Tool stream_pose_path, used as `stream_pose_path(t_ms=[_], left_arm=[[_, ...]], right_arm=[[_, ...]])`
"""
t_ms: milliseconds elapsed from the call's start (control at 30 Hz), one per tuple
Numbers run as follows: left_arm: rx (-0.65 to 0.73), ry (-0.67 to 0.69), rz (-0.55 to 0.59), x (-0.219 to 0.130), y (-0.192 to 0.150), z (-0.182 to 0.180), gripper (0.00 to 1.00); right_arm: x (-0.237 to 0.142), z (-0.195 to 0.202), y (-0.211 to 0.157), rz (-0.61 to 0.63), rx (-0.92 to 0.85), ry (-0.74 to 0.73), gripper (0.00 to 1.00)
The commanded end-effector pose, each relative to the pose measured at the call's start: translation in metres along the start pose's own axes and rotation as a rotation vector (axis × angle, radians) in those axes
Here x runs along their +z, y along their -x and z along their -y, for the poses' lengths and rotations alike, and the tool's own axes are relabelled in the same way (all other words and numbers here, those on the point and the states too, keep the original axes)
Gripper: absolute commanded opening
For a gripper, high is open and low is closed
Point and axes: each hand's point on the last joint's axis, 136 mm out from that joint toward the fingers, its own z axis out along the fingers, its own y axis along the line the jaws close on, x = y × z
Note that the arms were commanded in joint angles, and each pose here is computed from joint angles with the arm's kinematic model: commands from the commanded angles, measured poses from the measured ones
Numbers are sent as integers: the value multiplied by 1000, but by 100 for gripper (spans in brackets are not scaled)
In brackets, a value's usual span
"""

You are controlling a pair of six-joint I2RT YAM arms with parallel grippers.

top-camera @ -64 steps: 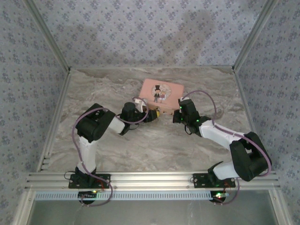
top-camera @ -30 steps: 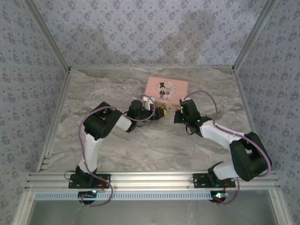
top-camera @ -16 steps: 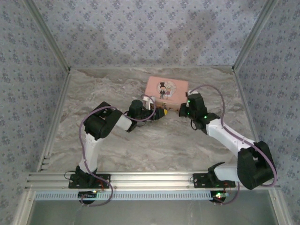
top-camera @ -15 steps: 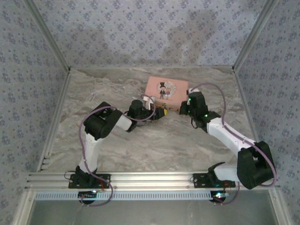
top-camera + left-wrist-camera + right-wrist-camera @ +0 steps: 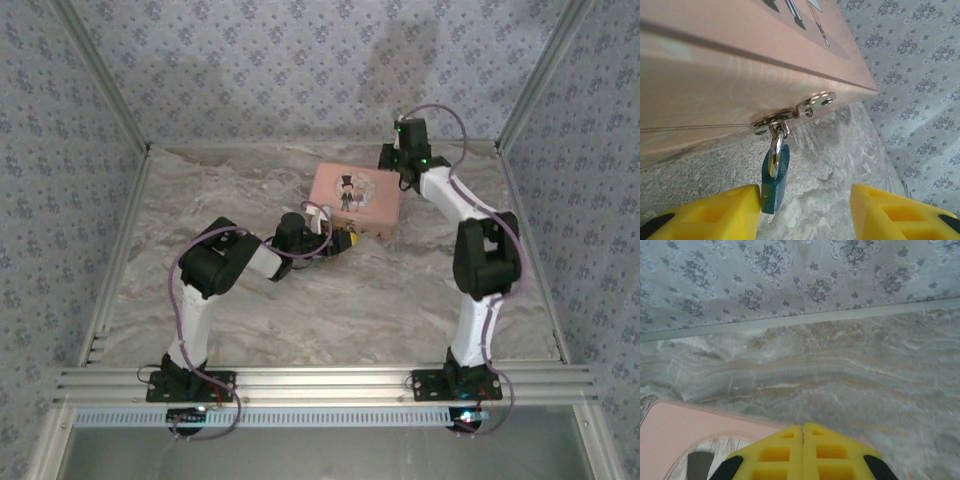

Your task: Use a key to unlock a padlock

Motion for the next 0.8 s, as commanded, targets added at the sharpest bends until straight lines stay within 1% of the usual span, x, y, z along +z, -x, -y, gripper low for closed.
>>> stream_pose_path(t_ms=[0,133,200,300,400,600,767], left_arm=[[-106,75,-111,5,-37,-26,51],[-102,74,-118,7,-39,-25,51],[-100,76,-122,8,-40,-25,51],[-97,76,-123,8,-40,-25,52],[-98,83,-124,9,-41,-27,52],[-103,82,-118,10,-41,-29,52],[-109,78,-121,14,-38,-28,49]], right_arm=[[23,4,-9,-109,0,1,0],[46,3,-11,-153,11,19,0],[55,1,-19,-195,16,33,0],[66,-3,-28,-223,17,52,0],[76,-7,-45,-293,21,66,0],[81,-15,-73,-352,-18,80,0],[79,-16,-82,-351,-16,89,0]])
